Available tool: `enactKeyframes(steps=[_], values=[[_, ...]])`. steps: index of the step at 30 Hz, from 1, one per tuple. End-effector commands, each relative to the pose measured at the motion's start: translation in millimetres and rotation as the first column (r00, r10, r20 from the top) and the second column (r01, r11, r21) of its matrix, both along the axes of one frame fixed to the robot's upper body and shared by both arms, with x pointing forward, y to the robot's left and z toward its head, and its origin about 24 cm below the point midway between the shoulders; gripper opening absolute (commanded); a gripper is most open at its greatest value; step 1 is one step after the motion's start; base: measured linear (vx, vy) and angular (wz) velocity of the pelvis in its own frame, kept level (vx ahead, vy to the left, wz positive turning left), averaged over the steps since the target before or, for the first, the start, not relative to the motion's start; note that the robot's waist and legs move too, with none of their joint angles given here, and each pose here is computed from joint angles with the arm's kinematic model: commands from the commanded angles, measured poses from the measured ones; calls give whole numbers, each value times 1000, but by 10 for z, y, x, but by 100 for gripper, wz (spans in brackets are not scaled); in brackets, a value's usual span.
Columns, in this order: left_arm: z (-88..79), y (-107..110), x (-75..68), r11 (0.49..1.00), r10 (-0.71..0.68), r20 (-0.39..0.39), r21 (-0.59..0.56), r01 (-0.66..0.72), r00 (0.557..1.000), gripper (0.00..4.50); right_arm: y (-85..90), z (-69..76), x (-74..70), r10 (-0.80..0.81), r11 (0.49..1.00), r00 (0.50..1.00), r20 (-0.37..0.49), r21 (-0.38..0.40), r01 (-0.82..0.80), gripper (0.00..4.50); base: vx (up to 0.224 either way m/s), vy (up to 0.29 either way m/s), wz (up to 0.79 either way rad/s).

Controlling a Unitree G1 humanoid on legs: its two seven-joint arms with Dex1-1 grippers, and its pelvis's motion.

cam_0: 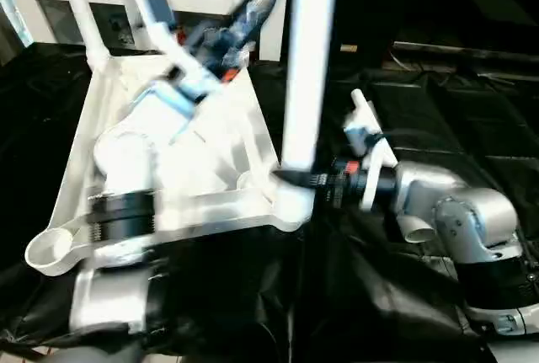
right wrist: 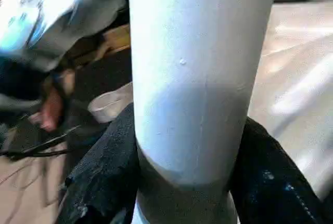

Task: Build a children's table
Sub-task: Pick table leg

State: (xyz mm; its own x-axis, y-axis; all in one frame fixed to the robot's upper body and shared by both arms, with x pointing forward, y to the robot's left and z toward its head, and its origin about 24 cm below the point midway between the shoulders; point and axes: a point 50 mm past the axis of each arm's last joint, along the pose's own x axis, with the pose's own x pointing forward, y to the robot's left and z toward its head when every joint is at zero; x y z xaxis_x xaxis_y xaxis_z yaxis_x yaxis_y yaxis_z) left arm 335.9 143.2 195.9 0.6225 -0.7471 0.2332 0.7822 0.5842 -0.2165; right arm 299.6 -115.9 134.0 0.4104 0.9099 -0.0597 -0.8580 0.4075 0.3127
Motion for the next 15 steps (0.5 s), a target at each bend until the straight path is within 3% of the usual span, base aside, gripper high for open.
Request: enactKeyframes(steps=[1, 6, 9, 11, 14, 15], values=[[-178, -82, -111, 975, -75, 5, 209, 72, 997, 318, -126, -40, 67, -124, 991, 992, 26, -49, 125, 189, 0, 0, 0], [-357, -5, -189, 950, -89, -27, 298, 93, 996, 318, -111, -118, 53, -149, 988, 989, 13, -45, 150, 189, 0, 0, 0], [-422, 24, -93, 938, 24, -35, 346, -11, 999, 318, -66, -178, 34, -151, 986, 988, 24, -68, 153, 189, 0, 0, 0], [-379, 9, 36, 923, 129, -7, 366, -117, 992, 318, 11, -201, 20, -150, 985, 988, 40, -77, 152, 189, 0, 0, 0], [-225, -106, 185, 947, 192, -16, 266, -181, 981, 318, 95, -195, 28, -151, 986, 986, 65, -63, 155, 189, 0, 0, 0], [-99, -243, 193, 989, 123, -63, 88, -117, 990, 318, 114, -213, 24, -145, 986, 987, 70, -68, 150, 189, 0, 0, 0]])
